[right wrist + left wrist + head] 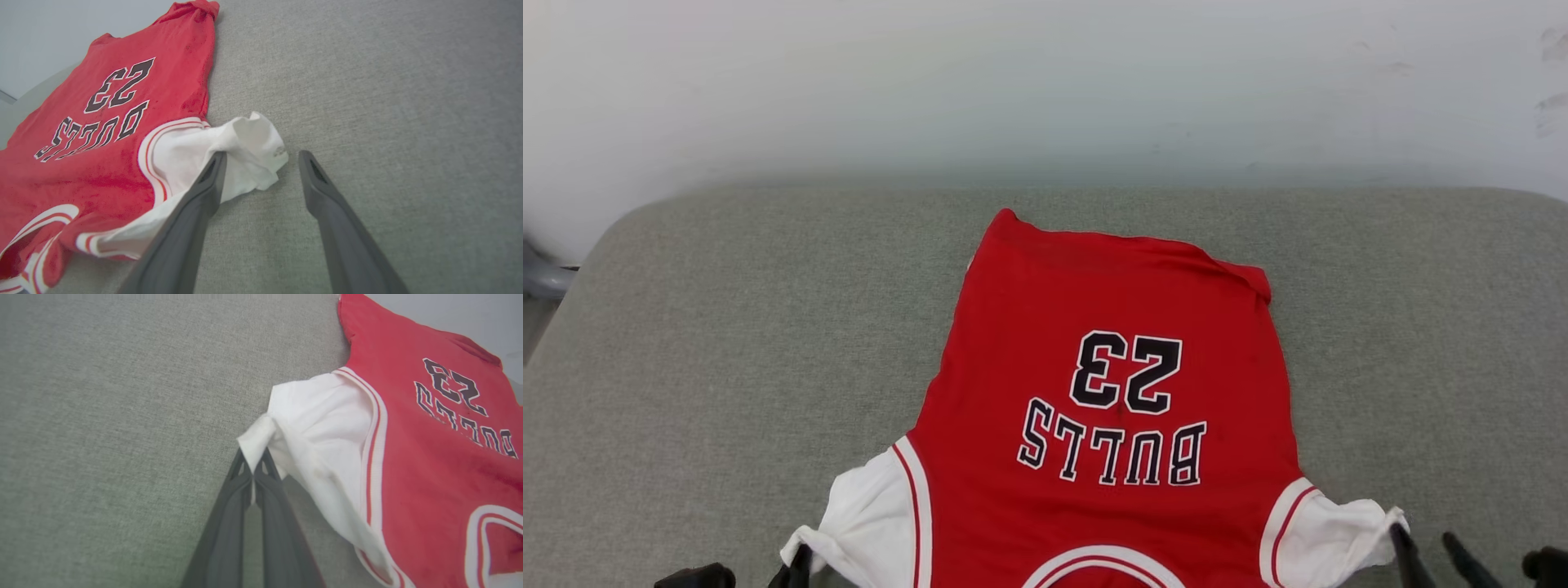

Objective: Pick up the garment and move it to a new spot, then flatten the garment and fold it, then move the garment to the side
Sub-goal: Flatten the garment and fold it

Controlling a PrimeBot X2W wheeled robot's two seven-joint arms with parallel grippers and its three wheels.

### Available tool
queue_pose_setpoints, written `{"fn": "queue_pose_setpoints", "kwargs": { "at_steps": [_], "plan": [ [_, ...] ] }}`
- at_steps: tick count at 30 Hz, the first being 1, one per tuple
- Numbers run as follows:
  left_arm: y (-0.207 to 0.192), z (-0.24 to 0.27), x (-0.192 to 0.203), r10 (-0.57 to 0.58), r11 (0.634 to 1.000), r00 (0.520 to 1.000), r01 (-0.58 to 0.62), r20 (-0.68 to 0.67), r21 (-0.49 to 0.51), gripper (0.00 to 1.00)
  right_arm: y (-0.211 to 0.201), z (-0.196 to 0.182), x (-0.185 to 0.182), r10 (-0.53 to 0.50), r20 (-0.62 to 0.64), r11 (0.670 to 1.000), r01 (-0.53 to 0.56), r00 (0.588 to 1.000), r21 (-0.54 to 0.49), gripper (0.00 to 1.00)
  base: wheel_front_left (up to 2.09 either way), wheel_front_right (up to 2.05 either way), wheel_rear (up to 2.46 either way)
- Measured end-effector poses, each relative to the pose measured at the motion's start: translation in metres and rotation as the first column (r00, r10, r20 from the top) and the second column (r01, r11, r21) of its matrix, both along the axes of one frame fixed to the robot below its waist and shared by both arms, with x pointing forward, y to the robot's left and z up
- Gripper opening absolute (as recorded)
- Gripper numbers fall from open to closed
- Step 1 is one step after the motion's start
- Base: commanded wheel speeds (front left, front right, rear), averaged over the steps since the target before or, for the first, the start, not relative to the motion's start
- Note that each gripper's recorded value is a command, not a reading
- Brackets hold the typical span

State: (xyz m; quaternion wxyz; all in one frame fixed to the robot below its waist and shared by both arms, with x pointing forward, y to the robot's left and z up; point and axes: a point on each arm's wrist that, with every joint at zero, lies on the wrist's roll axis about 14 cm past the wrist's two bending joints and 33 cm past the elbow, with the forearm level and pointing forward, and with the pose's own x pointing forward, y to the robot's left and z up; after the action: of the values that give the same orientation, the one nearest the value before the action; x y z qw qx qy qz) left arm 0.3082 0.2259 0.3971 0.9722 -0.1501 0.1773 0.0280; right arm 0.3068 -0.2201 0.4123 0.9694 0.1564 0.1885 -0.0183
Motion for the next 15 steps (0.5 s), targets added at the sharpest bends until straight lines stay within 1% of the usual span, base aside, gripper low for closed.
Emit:
{"fn": "queue_pose_setpoints", "kwargs": {
  "at_steps": [4,6,8,12,15],
  "plan": [
    [-0.008,0.012,0.008,-0.012,1.0,0.999,0.012,0.042,-0.003,0.0,-0.018,0.023,0.027,-0.04,0.077,0.999,0.042,0.996,-0.028,1.0,0.0,0.0,0.0],
    [-0.011,0.019,0.014,-0.017,1.0,0.997,0.017,0.069,-0.001,0.0,-0.025,0.03,0.044,-0.041,0.087,0.998,0.045,0.995,-0.039,1.0,0.0,0.0,0.0],
    [-0.013,0.026,0.021,-0.021,1.0,0.995,0.021,0.094,0.002,0.0,-0.025,0.027,0.062,-0.015,0.046,0.999,0.017,0.999,-0.049,1.0,0.0,0.0,0.0],
    [-0.012,0.037,0.034,-0.016,1.0,0.991,0.015,0.134,0.011,0.0,-0.017,0.032,0.108,0.04,0.017,0.998,-0.039,0.999,-0.054,1.0,0.0,0.0,0.0],
    [-0.011,0.043,0.042,-0.013,1.0,0.988,0.011,0.154,0.018,0.0,-0.008,0.028,0.143,0.089,-0.044,0.994,-0.092,0.995,-0.062,1.0,0.0,0.0,0.0]
  ]
}}
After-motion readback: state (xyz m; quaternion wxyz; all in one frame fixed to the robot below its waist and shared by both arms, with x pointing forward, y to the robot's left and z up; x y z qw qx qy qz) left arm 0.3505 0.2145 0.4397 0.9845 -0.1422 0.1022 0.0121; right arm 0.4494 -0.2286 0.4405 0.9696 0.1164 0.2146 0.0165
